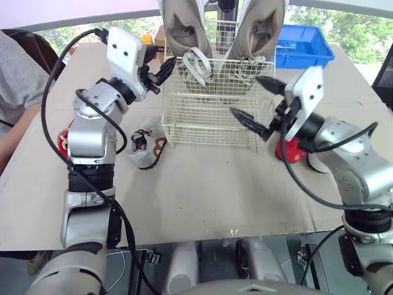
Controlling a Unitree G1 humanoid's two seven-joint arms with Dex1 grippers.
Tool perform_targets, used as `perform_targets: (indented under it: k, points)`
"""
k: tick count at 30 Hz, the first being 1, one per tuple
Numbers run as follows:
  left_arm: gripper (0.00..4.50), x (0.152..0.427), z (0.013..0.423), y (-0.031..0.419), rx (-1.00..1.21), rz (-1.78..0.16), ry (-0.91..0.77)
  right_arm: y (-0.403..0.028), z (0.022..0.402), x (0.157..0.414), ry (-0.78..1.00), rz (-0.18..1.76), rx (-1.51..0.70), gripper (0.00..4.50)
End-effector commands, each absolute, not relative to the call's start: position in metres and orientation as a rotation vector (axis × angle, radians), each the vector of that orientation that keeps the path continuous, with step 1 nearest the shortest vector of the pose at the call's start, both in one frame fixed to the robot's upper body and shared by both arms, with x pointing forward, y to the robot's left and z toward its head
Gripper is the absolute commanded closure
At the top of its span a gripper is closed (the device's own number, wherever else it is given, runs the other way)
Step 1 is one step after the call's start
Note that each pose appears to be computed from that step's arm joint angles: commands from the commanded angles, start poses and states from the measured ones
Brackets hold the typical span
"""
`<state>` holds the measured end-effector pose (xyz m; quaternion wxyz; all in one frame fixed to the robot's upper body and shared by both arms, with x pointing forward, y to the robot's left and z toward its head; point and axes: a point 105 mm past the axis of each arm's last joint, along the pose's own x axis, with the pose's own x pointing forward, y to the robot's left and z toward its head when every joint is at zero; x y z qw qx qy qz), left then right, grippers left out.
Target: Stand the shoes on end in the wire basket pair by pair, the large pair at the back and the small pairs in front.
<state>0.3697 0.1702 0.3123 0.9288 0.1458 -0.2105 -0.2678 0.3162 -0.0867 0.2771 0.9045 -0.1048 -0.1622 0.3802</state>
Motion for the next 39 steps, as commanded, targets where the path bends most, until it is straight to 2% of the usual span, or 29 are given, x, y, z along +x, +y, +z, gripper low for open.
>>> perform_targets:
  k: [1, 4, 7, 11, 14, 21, 22, 23, 30, 32, 34, 35, 38, 39]
  points:
    - [1.67, 0.336, 0.333, 0.167, 0.239, -0.676, -0.512, -0.121, 0.299, 0.337, -0.363, 0.615, -0.195, 0.02]
    - [1.67, 0.311, 0.321, 0.158, 0.084, -0.84, -0.437, -0.134, 0.31, 0.351, -0.359, 0.574, -0.14, 0.02]
    - [1.67, 0.284, 0.295, 0.143, 0.039, -0.983, -0.321, -0.136, 0.312, 0.361, -0.347, 0.571, -0.16, 0.02]
    - [1.67, 0.27, 0.279, 0.129, -0.026, -0.989, -0.295, -0.129, 0.326, 0.377, -0.363, 0.565, -0.16, 0.02]
    - [1.63, 0.264, 0.275, 0.121, -0.078, -0.965, -0.301, -0.114, 0.336, 0.391, -0.374, 0.585, -0.154, 0.88]
    - [1.63, 0.253, 0.257, 0.124, -0.062, -0.915, -0.252, -0.08, 0.352, 0.406, -0.406, 0.673, -0.191, 4.06]
    - [1.63, 0.251, 0.255, 0.126, -0.061, -0.9, -0.248, -0.075, 0.354, 0.405, -0.415, 0.696, -0.204, 4.38]
    - [1.63, 0.25, 0.254, 0.128, -0.064, -0.886, -0.247, -0.071, 0.356, 0.404, -0.419, 0.71, -0.209, 4.46]
    - [1.63, 0.247, 0.249, 0.133, -0.077, -0.824, -0.244, -0.072, 0.339, 0.412, -0.35, 0.719, -0.215, 4.46]
    - [1.63, 0.245, 0.247, 0.138, -0.097, -0.793, -0.242, -0.079, 0.335, 0.411, -0.344, 0.716, -0.208, 3.88]
    - [1.63, 0.243, 0.243, 0.145, -0.124, -0.759, -0.238, -0.085, 0.332, 0.404, -0.355, 0.731, -0.219, 3.06]
    - [1.63, 0.242, 0.24, 0.151, -0.135, -0.736, -0.231, -0.088, 0.331, 0.397, -0.372, 0.744, -0.231, 2.43]
    - [1.63, 0.24, 0.235, 0.174, -0.211, -0.622, -0.234, -0.097, 0.324, 0.377, -0.397, 0.774, -0.259, 0.97]
    - [1.63, 0.238, 0.232, 0.183, -0.22, -0.583, -0.229, -0.103, 0.322, 0.371, -0.404, 0.774, -0.264, 0.97]
